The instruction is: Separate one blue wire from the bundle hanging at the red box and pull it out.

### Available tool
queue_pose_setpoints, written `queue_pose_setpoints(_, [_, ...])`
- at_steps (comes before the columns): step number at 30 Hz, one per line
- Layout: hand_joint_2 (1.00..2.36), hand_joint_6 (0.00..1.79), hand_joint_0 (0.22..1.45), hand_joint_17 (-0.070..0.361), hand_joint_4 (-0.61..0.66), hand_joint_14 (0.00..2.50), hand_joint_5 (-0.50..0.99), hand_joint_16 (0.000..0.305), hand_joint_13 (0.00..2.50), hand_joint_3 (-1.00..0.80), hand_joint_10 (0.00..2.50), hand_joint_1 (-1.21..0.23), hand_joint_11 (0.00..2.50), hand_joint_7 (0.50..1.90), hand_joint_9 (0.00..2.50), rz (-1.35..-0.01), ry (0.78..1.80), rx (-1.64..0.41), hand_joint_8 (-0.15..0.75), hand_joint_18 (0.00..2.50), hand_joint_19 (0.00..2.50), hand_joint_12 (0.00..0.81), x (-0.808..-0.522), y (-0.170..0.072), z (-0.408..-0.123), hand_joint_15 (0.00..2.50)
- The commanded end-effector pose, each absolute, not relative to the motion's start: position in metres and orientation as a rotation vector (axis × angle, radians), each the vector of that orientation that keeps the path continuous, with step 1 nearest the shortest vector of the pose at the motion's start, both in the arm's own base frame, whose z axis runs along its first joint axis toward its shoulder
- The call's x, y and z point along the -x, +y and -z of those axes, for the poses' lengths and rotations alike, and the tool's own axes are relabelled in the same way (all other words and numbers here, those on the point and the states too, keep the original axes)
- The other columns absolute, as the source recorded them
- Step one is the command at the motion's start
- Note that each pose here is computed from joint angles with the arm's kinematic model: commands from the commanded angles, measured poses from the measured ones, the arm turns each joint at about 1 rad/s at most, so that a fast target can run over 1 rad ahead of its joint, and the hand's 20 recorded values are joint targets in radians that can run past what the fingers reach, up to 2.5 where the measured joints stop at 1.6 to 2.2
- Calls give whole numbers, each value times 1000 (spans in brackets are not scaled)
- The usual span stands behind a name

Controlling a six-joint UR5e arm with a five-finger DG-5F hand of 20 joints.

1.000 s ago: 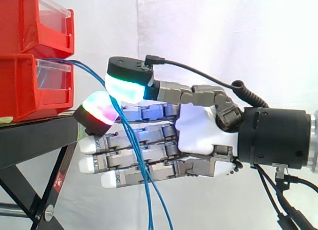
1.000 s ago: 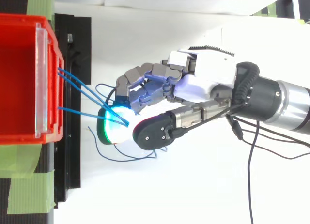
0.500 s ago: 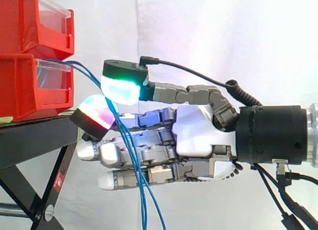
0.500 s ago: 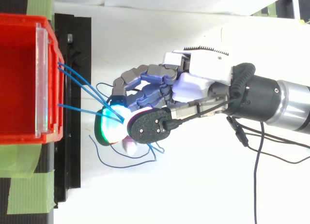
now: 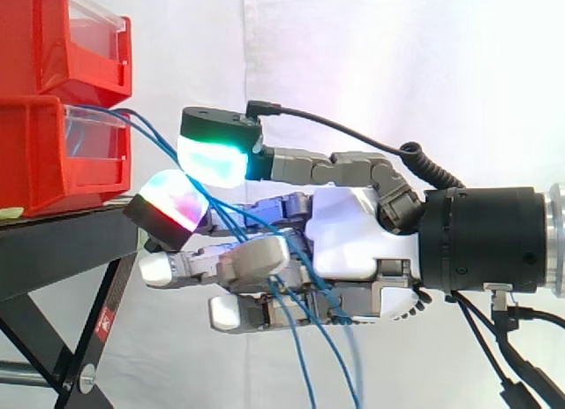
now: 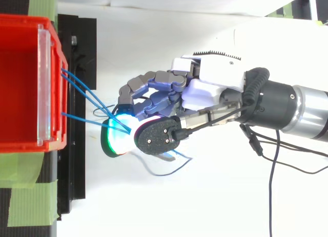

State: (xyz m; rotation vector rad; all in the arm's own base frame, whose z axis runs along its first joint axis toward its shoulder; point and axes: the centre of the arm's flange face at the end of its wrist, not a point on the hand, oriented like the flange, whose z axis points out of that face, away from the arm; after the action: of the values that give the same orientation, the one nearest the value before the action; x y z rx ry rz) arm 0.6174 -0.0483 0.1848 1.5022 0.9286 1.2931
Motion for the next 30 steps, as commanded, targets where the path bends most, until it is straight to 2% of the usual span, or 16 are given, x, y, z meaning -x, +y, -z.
queue_pose_setpoints(1, [1030,800,653,112,218,327,-188,50,1168,-73,14,-737,721,1026,761,-1292,930,-1503,341,972,979,338,-617,-48,-184,1531])
queue_pose_setpoints(2, [1031,801,653,113,217,568,-188,50,1128,-73,16,-736,729,1025,761,-1294,930,-1498,343,1011,1054,330,-617,-48,-187,1485])
queue_pose_setpoints(3, [1030,801,653,113,217,693,-189,50,1114,-72,15,-737,748,1022,763,-1296,927,-1491,345,1042,1112,334,-617,-48,-191,1458])
queue_pose_setpoints(4, [1030,801,653,112,215,730,-189,50,1108,-72,16,-737,747,1022,764,-1295,928,-1486,348,1050,1144,331,-617,-48,-193,1452])
queue_pose_setpoints(8, [1030,801,654,108,212,1178,-189,48,1062,-77,16,-737,767,1022,771,-1273,946,-1453,345,1158,1267,329,-615,-48,-206,1334])
queue_pose_setpoints(10, [1030,802,654,104,218,1248,-189,46,1053,-76,15,-736,774,1017,773,-1243,973,-1443,347,1174,1341,329,-613,-49,-208,1344])
queue_pose_setpoints(12, [1030,801,654,101,219,1465,-190,45,1027,-81,15,-735,776,1017,774,-1228,990,-1437,345,1195,1422,332,-611,-49,-211,1280])
queue_pose_setpoints(18, [1029,801,656,93,224,1754,-190,41,986,-91,14,-734,790,1012,780,-1191,1020,-1402,346,1263,1596,330,-606,-50,-227,1219])
queue_pose_setpoints(22, [1029,800,656,92,220,1825,-190,41,977,-93,12,-734,829,1020,790,-1133,1064,-1365,346,1268,1629,334,-599,-52,-243,1216])
queue_pose_setpoints(23, [1029,801,657,91,222,1941,-191,41,956,-97,15,-734,882,1016,812,-1125,1070,-1358,347,1280,1644,327,-598,-52,-246,1197])
queue_pose_setpoints(25, [1029,801,657,92,221,1983,-191,41,947,-97,14,-735,932,1015,829,-1095,1096,-1339,346,1284,1644,331,-596,-52,-248,1219])
queue_pose_setpoints(29, [1029,802,656,92,213,2153,-192,41,906,-98,0,-733,1426,1012,975,-1077,1112,-1324,335,1294,1640,343,-596,-52,-248,1262])
queue_pose_setpoints(30, [1029,803,657,91,214,2189,-192,40,883,-101,336,-733,1381,1009,940,-1076,1111,-1325,323,1275,1617,346,-596,-53,-248,1242])
